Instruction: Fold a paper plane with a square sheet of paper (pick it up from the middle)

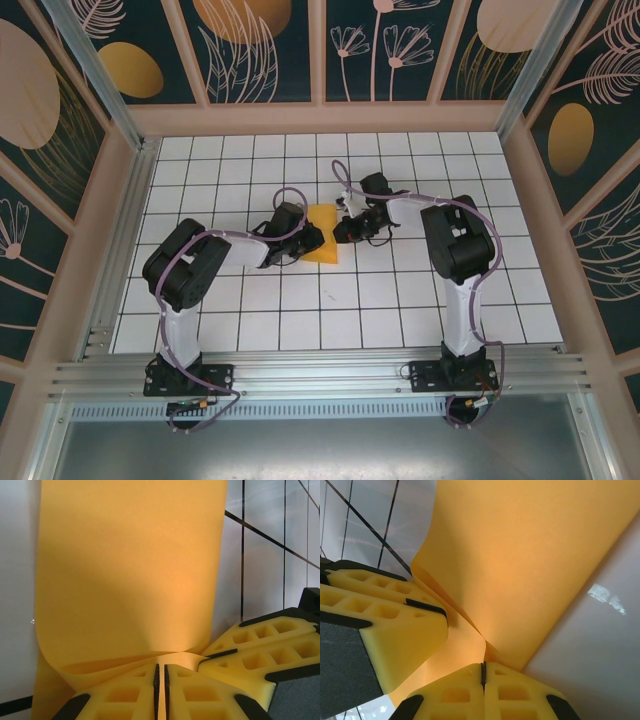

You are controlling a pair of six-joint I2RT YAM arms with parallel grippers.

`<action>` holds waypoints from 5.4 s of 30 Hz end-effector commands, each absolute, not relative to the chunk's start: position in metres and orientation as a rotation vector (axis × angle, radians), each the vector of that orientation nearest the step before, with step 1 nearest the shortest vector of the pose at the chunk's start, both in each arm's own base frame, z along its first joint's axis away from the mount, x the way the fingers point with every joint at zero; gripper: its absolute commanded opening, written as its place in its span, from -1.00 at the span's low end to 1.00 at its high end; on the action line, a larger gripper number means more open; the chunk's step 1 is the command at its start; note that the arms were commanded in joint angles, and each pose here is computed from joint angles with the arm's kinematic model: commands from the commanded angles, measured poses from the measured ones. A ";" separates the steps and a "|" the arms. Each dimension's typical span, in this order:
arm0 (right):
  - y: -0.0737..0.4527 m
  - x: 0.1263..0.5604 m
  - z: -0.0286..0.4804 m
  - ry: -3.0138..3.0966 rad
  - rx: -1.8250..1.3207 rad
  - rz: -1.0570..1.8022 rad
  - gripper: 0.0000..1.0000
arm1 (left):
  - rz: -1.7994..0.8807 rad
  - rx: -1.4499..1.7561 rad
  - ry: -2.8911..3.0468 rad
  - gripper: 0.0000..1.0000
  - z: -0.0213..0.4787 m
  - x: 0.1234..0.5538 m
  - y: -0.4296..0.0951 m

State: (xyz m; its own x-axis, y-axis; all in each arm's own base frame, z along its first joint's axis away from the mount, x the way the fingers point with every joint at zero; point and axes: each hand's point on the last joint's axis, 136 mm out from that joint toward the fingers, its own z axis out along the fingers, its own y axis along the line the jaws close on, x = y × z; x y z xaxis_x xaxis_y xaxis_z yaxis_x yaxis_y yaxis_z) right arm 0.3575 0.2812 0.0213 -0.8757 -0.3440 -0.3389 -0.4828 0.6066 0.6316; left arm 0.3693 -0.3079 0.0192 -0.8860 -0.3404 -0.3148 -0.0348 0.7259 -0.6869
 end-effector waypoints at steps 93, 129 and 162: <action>0.278 0.357 0.017 2.685 -0.669 1.005 -1.00 | -0.981 -0.355 2.586 -0.97 -0.006 0.320 -0.325; 0.279 0.357 0.015 2.689 -0.670 0.998 -1.00 | -1.088 -0.358 2.559 -1.00 0.003 0.308 -0.345; 0.275 0.357 0.010 2.709 -0.664 0.959 -1.00 | -1.133 -0.262 2.578 -0.91 0.010 0.301 -0.360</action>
